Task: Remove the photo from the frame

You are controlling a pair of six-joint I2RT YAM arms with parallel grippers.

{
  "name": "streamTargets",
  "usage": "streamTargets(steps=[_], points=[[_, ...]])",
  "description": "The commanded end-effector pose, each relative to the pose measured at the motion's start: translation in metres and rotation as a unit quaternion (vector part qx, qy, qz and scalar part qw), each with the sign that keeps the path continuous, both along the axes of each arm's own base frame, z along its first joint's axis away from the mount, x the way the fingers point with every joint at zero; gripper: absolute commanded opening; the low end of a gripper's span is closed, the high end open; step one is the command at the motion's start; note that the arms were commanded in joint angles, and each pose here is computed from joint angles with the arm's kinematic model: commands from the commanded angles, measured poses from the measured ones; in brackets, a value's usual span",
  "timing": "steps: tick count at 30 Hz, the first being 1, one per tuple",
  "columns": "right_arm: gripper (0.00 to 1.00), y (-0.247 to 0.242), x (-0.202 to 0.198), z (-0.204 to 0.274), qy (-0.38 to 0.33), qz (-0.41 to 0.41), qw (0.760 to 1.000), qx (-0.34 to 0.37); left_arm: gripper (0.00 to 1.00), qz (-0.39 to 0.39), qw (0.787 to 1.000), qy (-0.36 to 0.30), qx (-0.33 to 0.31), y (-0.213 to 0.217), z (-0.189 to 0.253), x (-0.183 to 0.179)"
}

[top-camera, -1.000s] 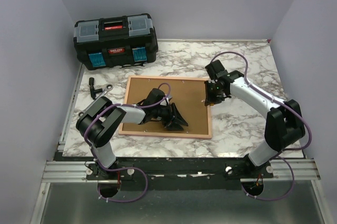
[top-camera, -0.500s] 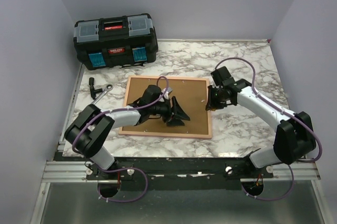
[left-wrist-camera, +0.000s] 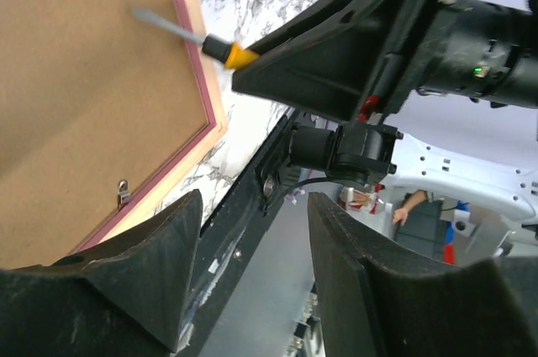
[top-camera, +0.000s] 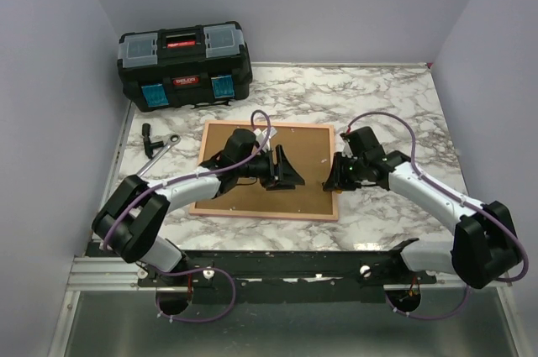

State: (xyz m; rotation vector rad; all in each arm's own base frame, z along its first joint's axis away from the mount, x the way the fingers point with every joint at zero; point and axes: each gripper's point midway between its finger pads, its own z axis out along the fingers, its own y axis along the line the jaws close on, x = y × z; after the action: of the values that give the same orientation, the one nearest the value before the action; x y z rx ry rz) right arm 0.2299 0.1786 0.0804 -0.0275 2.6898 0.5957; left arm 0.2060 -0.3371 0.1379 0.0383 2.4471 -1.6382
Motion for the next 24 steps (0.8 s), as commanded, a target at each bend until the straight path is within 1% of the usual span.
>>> streamTargets(steps=[1, 3, 7, 13, 16, 19, 22, 24], points=[[0.01, 0.017, -0.005, 0.011, -0.016, 0.020, 0.998, 0.057, 0.55, -0.018, 0.991, -0.128, -0.025, -0.007, 0.047, 0.015], [0.01, 0.019, -0.007, 0.012, -0.017, 0.026, 0.997, 0.067, 0.56, -0.034, 0.984, -0.171, -0.031, -0.009, 0.066, 0.017], [0.01, 0.024, -0.013, 0.012, -0.018, 0.040, 0.995, 0.086, 0.57, -0.053, 0.969, -0.242, -0.015, -0.007, 0.094, 0.023], [0.01, 0.030, -0.017, 0.016, -0.030, 0.055, 0.992, 0.112, 0.57, -0.069, 0.947, -0.313, -0.017, -0.005, 0.133, 0.024], [0.01, 0.034, -0.016, 0.021, -0.037, 0.057, 0.990, 0.126, 0.57, -0.073, 0.943, -0.323, -0.014, -0.005, 0.129, 0.024], [0.01, 0.038, -0.016, 0.025, -0.044, 0.060, 0.987, 0.143, 0.57, -0.065, 0.942, -0.329, 0.005, -0.002, 0.119, 0.030], [0.01, 0.043, -0.017, 0.028, -0.054, 0.066, 0.982, 0.167, 0.57, -0.056, 0.947, -0.314, 0.036, 0.005, 0.102, 0.032], [0.01, 0.050, -0.018, 0.033, -0.061, 0.073, 0.977, 0.192, 0.57, -0.051, 0.950, -0.306, 0.044, 0.007, 0.100, 0.033]])
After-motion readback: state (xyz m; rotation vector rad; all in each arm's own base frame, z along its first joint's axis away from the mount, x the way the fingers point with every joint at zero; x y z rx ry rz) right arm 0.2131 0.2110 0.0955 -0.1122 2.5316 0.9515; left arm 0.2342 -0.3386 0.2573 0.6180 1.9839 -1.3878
